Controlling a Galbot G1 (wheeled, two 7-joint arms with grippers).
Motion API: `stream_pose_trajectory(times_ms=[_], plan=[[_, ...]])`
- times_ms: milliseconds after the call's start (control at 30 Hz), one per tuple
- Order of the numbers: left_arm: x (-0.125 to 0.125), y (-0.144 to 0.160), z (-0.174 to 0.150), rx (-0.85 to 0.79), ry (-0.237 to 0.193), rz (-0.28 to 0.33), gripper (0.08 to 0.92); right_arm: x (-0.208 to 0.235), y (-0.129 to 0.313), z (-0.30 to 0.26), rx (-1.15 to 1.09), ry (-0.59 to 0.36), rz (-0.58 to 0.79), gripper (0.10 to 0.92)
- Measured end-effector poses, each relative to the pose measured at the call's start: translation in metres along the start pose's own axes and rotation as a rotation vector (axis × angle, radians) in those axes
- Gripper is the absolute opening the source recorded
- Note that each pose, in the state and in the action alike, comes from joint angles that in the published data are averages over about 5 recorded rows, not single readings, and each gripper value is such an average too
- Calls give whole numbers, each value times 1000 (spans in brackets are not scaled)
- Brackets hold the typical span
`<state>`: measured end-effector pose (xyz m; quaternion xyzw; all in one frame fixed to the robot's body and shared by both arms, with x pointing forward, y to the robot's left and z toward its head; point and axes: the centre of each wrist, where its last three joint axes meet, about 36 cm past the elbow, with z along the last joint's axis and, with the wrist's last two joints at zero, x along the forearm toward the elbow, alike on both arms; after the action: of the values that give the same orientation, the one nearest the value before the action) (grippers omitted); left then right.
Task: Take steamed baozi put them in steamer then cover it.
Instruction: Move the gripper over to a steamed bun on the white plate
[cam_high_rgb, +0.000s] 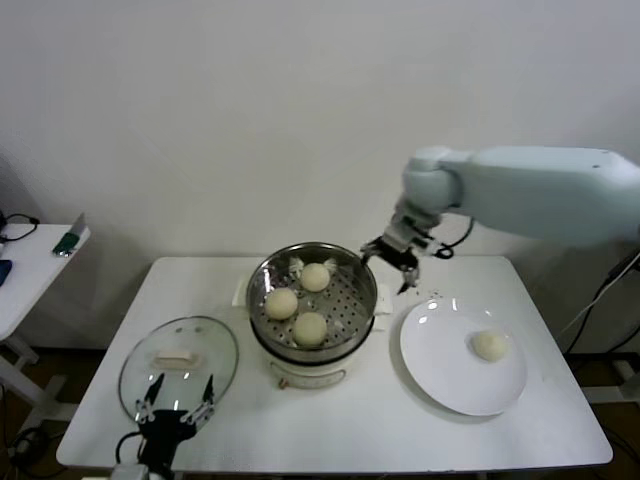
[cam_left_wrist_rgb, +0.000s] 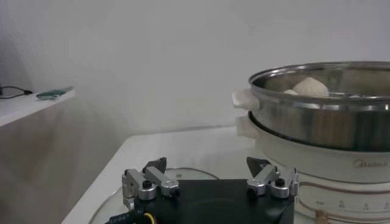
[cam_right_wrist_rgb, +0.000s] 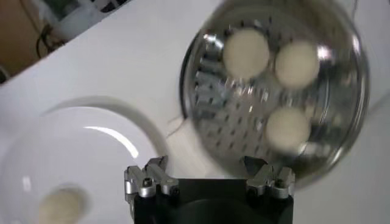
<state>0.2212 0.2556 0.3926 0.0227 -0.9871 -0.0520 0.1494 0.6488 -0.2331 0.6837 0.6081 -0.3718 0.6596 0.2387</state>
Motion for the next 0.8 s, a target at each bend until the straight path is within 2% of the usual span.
stream_pose_trajectory(times_ms=[133, 333, 800], plan=[[-2, 0, 0, 1, -1, 6, 823, -4, 41, 47, -208, 27, -6, 823], [-4, 1, 2, 1, 4, 9, 823, -34, 101, 97, -431, 63, -33, 823], [-3, 2, 10, 4, 25, 0, 823, -125, 168, 132, -635, 110, -91, 823]])
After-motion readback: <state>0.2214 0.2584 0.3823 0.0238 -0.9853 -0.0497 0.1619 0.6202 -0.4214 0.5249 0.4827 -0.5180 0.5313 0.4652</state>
